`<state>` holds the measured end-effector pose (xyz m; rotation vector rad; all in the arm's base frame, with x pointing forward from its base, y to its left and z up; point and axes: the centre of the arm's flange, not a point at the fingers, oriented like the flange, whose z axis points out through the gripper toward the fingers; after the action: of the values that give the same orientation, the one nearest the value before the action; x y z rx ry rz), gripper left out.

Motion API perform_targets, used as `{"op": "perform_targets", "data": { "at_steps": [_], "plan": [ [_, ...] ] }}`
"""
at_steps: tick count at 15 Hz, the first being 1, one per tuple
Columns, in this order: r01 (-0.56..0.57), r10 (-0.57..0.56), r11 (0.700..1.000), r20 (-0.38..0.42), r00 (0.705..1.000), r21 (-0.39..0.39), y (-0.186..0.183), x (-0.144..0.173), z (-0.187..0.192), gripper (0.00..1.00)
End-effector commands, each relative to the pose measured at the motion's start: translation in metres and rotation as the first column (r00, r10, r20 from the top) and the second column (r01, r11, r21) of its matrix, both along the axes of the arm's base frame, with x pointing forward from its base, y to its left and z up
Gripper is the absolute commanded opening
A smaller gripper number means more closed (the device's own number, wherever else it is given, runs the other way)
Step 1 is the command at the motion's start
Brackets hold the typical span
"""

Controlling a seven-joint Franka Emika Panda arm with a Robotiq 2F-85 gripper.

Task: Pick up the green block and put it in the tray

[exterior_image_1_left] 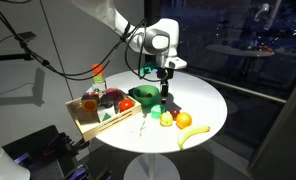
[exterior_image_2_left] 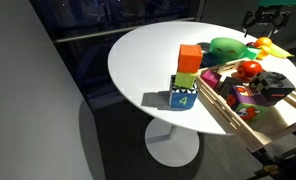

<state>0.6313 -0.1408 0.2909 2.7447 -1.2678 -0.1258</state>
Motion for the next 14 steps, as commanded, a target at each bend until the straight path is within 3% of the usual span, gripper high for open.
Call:
{"op": "perform_targets", "data": {
  "at_steps": [1, 14],
  "plan": [
    [0.047, -0.048, 0.999, 0.019, 0.999, 0.006, 0.001, -0.002, -0.012, 1.00],
    [0.122, -0.121, 0.992, 0.006, 0.993, -0.019, 0.009, -0.019, -0.034, 1.00]
  ]
}}
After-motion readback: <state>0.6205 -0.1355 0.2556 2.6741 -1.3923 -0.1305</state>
